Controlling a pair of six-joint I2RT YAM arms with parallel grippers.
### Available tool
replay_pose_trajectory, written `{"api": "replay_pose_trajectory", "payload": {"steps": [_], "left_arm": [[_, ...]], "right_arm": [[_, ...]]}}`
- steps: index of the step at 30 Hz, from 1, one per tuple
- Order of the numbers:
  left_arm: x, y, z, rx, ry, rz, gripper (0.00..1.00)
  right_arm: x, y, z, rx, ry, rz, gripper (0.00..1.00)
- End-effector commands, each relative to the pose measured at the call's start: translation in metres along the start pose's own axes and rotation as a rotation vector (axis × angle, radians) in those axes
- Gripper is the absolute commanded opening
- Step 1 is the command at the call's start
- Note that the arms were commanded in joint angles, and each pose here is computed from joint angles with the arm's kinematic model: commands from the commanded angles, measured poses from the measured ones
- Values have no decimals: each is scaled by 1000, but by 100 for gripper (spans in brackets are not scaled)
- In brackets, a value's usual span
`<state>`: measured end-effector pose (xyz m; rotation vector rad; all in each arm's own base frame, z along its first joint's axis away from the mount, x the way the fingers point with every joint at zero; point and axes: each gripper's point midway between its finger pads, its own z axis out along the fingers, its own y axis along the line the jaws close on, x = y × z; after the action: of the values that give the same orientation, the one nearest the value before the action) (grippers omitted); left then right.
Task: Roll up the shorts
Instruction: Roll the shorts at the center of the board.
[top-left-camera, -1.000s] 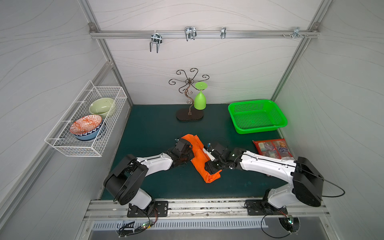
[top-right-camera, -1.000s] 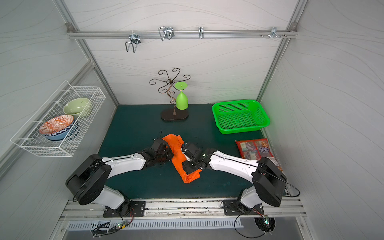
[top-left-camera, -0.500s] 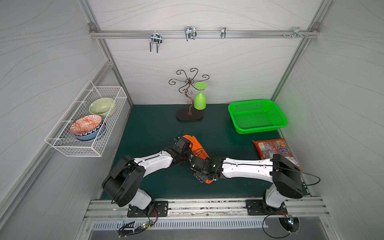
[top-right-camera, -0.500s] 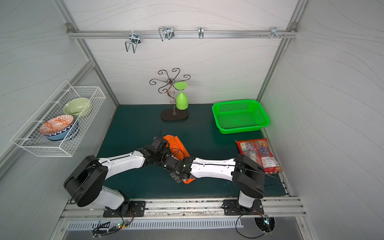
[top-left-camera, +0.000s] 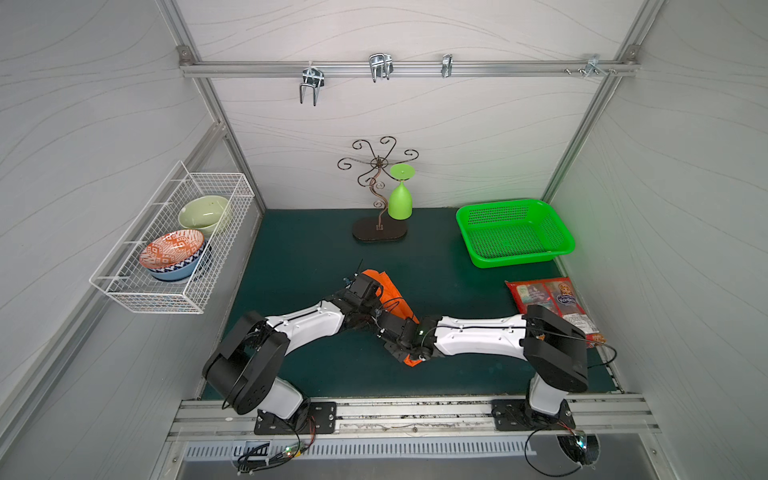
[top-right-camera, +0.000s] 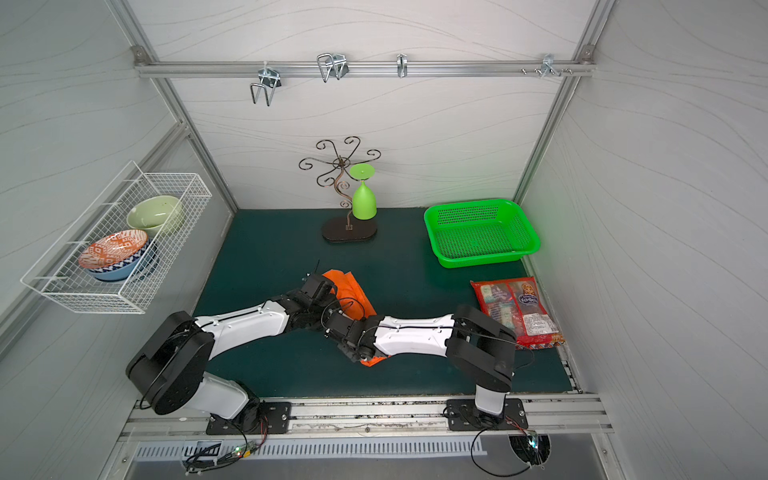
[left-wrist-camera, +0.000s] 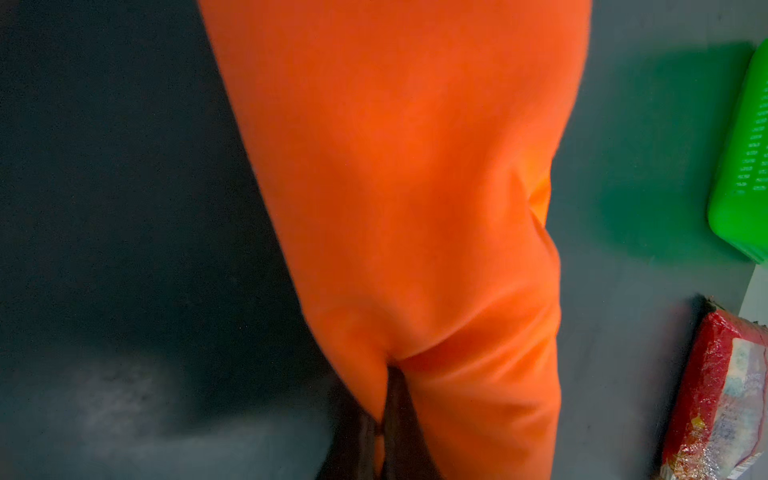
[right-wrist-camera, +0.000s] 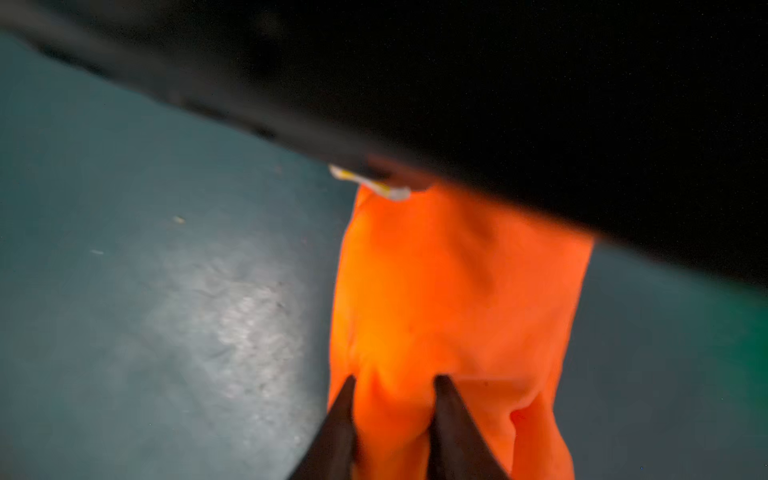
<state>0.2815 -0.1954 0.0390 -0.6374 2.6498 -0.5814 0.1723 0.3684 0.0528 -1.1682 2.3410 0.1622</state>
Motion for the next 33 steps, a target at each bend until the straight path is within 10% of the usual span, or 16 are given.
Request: {"api": "replay_pose_trajectory", "payload": {"steps": [1,5,11,27,33], "left_arm": [[-11,-42,-22,124,3,28,11],[-28,-44,-40,136,-54,36,56],[-34,-36,-59,163,-114,46,71],[-2,-41,1,206,22,29,70],[7,-31,23,150,63,25,36]], "right_arm": [[32,-10,11,-132,104,166,24],[28,-7,6,-345,70,329,23],[29,-12,8,-574,24,564,23],[45,-15,31,-706,20,792,24],[45,-15,27,-707,27,763,28]]}}
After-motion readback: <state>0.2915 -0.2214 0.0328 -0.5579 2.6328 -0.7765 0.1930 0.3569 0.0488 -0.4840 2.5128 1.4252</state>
